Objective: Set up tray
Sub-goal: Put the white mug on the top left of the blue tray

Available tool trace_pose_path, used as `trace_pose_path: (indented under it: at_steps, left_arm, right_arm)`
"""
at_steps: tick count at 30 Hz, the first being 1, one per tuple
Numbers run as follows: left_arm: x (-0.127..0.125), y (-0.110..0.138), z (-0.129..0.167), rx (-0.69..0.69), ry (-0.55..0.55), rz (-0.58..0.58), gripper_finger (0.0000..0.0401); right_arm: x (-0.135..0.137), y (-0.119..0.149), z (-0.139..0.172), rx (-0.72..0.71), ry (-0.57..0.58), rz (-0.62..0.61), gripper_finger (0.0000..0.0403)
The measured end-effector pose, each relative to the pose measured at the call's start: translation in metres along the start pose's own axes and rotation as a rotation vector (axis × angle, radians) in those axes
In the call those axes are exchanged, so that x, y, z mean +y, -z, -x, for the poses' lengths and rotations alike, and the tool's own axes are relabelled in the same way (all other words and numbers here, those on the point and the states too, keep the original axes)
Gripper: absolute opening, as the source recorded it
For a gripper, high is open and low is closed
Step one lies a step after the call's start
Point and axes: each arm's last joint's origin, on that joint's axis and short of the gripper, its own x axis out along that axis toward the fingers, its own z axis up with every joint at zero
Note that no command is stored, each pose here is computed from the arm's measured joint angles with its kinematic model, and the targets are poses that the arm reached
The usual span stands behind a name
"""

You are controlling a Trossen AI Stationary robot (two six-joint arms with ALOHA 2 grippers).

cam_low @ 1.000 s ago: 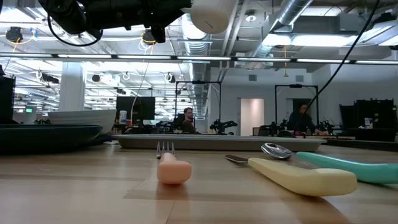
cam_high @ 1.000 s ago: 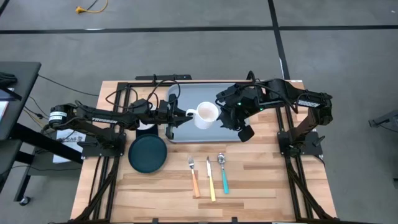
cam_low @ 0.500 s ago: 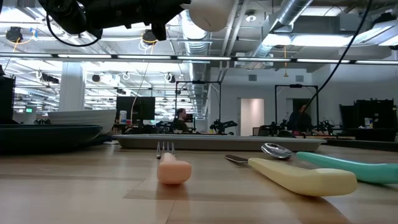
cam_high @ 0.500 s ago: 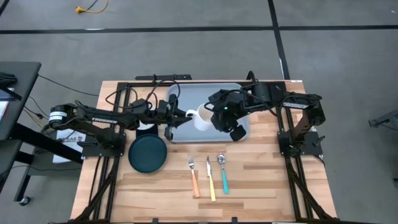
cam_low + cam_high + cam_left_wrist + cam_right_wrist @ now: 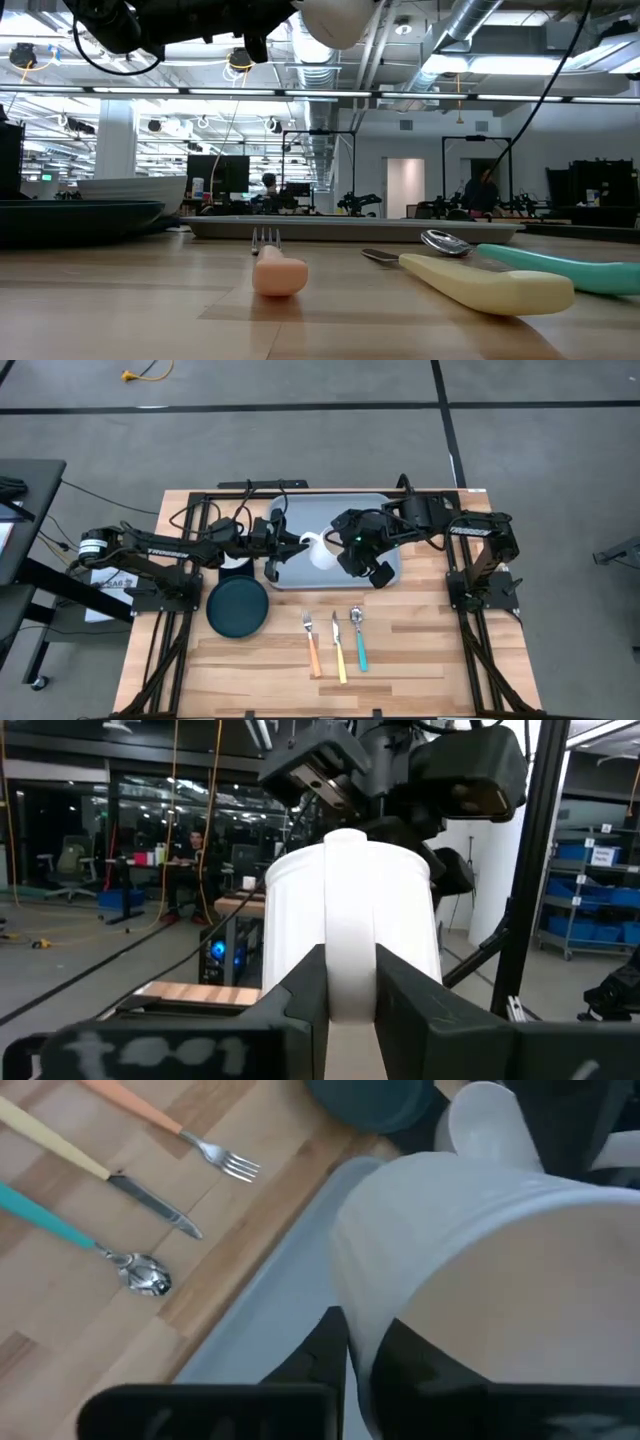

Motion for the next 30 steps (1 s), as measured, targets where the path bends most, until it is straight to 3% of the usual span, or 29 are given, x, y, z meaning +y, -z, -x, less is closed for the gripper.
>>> trace_pose_path:
  at_steps: [6, 19, 30]
  left_arm:
    - [0.000, -0.001, -0.002, 0.021, -0.002, 0.018, 0.0056]
    - [0.001, -0.029, -0.029, 0.237, 0.012, 0.061, 0.0134]
    - [-0.002, -0.056, -0.040, 0.332, 0.063, 0.102, 0.0147]
  right_arm:
    - [0.002, 0.001, 0.001, 0.005, -0.027, 0.001, 0.0006]
    - [0.009, 0.006, 0.001, 0.011, -0.143, -0.023, 0.0000]
    - [0.021, -0.004, 0.001, -0.032, -0.207, 0.024, 0.0000]
